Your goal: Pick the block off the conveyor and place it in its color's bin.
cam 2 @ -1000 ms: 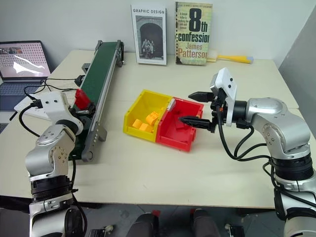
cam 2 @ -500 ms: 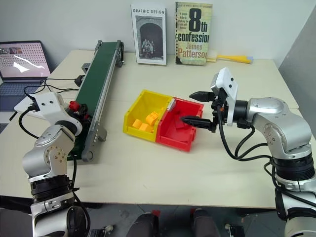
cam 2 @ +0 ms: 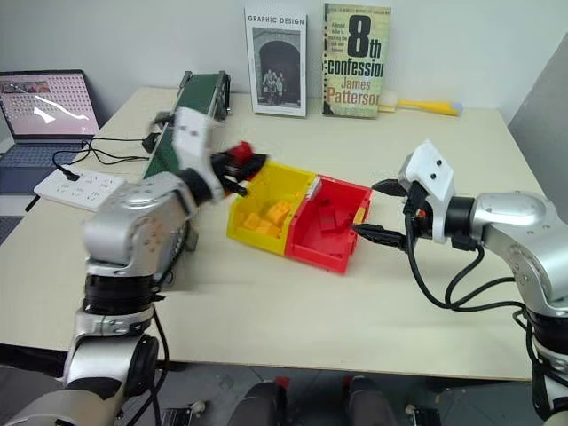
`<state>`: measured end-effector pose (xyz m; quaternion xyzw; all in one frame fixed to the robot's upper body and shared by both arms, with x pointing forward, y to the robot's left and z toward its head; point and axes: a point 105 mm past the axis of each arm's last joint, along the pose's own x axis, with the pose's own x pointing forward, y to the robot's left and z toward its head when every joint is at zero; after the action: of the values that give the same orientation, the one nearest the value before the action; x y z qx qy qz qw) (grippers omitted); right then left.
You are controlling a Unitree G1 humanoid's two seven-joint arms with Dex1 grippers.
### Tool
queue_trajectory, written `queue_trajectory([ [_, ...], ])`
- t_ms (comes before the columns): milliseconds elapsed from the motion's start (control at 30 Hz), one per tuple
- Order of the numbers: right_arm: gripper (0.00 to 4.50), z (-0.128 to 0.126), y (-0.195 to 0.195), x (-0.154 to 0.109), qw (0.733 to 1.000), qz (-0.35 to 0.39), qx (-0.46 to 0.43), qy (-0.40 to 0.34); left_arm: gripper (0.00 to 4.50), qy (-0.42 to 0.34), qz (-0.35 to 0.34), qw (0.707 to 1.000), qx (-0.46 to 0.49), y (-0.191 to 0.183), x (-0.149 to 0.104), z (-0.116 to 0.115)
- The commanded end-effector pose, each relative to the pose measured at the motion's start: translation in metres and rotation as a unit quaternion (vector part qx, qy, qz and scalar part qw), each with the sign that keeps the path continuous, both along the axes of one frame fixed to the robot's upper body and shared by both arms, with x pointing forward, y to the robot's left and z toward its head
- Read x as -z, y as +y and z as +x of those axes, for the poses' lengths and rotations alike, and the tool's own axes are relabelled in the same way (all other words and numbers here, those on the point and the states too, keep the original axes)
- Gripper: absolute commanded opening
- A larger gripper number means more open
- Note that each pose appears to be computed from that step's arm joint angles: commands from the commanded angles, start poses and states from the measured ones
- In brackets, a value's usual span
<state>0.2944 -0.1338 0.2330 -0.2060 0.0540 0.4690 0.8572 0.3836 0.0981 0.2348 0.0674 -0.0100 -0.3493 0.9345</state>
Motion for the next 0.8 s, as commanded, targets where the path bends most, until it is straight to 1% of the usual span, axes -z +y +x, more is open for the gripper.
queue_trajectory([
  [33,4.5,-0.013,-0.004,-0.011,0.999,0.001,0.016,-0.028,1.53,-0.02,0.055,0.987,0.152,-0.054,0.002,-0.021],
  [133,4.5,-0.016,-0.006,-0.01,0.999,0.007,0.032,-0.029,1.53,-0.017,0.091,0.973,0.21,-0.071,0.018,-0.025],
  [167,4.5,-0.017,-0.006,-0.01,0.999,0.011,0.035,-0.03,1.88,-0.019,0.104,0.971,0.214,-0.073,0.025,-0.021],
  [200,4.5,-0.018,-0.005,-0.01,0.999,0.013,0.037,-0.029,1.88,-0.017,0.113,0.969,0.219,-0.074,0.031,-0.018],
  [233,4.5,-0.019,-0.005,-0.009,0.999,0.015,0.038,-0.029,2.26,-0.017,0.121,0.967,0.223,-0.074,0.035,-0.017],
  [267,4.5,-0.02,-0.006,-0.008,0.999,0.015,0.041,-0.028,2.42,-0.022,0.125,0.966,0.224,-0.074,0.035,-0.015],
  [333,4.5,-0.021,-0.007,-0.008,0.998,0.016,0.046,-0.026,2.78,-0.026,0.117,0.967,0.225,-0.074,0.032,-0.012],
  [367,4.5,-0.021,-0.008,-0.008,0.998,0.016,0.048,-0.026,3.08,-0.029,0.115,0.967,0.225,-0.073,0.03,-0.011],
  [467,4.5,-0.019,-0.008,-0.008,0.998,0.017,0.05,-0.026,3.56,-0.032,0.109,0.967,0.228,-0.069,0.024,-0.011],
  [533,4.5,-0.015,-0.007,-0.009,0.998,0.021,0.047,-0.027,4.07,-0.037,0.106,0.97,0.214,-0.057,0.018,-0.009],
  [600,4.5,-0.012,-0.006,-0.009,0.999,0.02,0.042,-0.027,4.45,-0.037,0.105,0.974,0.195,-0.042,0.012,-0.007],
  [733,4.5,-0.009,-0.007,-0.008,0.999,0.011,0.032,-0.025,4.45,-0.035,0.108,0.98,0.164,-0.015,0.005,-0.007],
  [767,4.5,-0.005,-0.009,-0.007,0.999,0.004,0.027,-0.023,4.45,-0.022,0.137,0.978,0.153,0.014,0.009,-0.015],
  [800,4.5,-0.003,-0.01,-0.007,1.0,-0.001,0.022,-0.022,4.45,-0.011,0.161,0.976,0.146,0.033,0.011,-0.023],
])
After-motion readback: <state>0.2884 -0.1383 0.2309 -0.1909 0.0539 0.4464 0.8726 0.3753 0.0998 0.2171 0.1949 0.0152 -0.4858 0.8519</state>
